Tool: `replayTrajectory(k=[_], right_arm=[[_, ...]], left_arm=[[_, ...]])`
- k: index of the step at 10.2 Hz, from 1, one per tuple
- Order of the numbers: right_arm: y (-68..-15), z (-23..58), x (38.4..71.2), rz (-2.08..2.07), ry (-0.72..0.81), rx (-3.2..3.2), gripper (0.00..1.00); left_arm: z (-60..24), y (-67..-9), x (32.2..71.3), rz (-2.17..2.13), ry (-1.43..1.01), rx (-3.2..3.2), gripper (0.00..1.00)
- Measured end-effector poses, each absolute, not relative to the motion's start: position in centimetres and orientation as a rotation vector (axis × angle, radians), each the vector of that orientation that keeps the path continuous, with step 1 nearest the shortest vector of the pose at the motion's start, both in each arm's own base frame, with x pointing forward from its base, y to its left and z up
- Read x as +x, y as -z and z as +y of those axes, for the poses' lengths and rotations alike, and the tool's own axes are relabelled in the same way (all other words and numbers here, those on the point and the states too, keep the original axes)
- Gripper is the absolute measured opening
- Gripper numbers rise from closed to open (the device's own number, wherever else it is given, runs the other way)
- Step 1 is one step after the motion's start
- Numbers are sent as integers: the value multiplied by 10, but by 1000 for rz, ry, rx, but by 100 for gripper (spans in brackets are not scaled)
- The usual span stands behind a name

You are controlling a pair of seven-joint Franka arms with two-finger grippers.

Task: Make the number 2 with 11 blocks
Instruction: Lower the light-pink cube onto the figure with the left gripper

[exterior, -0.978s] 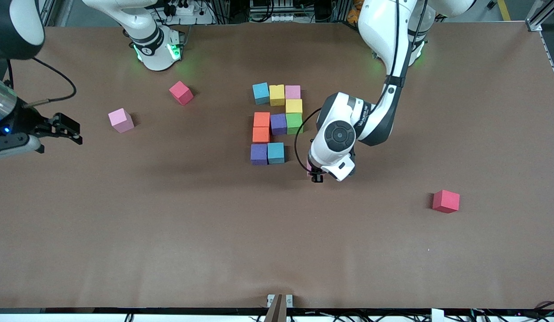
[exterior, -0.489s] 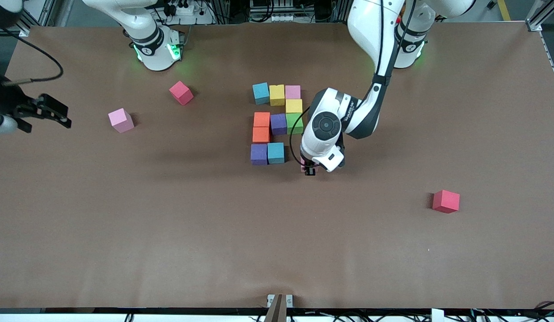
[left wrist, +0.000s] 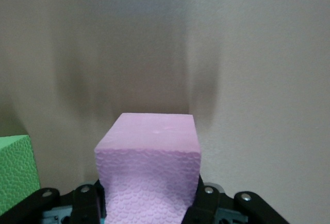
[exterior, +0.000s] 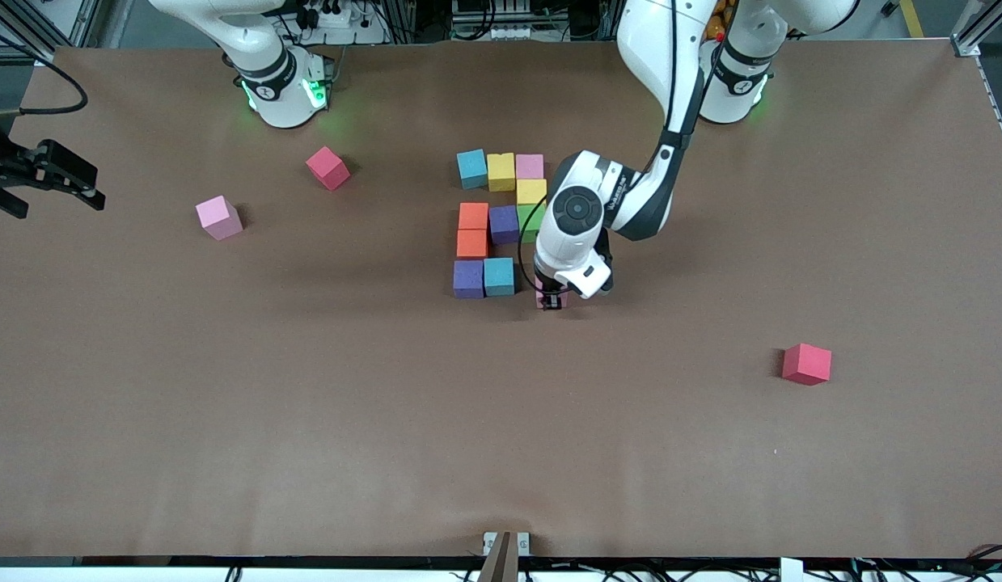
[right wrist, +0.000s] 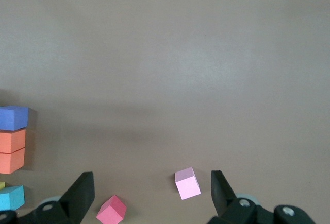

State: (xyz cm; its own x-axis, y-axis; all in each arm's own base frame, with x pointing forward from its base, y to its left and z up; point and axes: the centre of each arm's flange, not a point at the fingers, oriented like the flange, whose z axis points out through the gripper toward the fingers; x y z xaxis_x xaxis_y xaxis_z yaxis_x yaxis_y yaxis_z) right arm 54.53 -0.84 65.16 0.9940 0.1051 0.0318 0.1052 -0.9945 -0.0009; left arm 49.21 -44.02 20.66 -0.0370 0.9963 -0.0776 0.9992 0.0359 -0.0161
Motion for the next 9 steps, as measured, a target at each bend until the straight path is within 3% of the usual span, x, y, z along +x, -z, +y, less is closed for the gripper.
replayTrajectory(k=[9], right_arm=[[-648,-18,549,-80,56,-3145,100]], left_arm=[[-453,-212,486,2194,126,2108,56]])
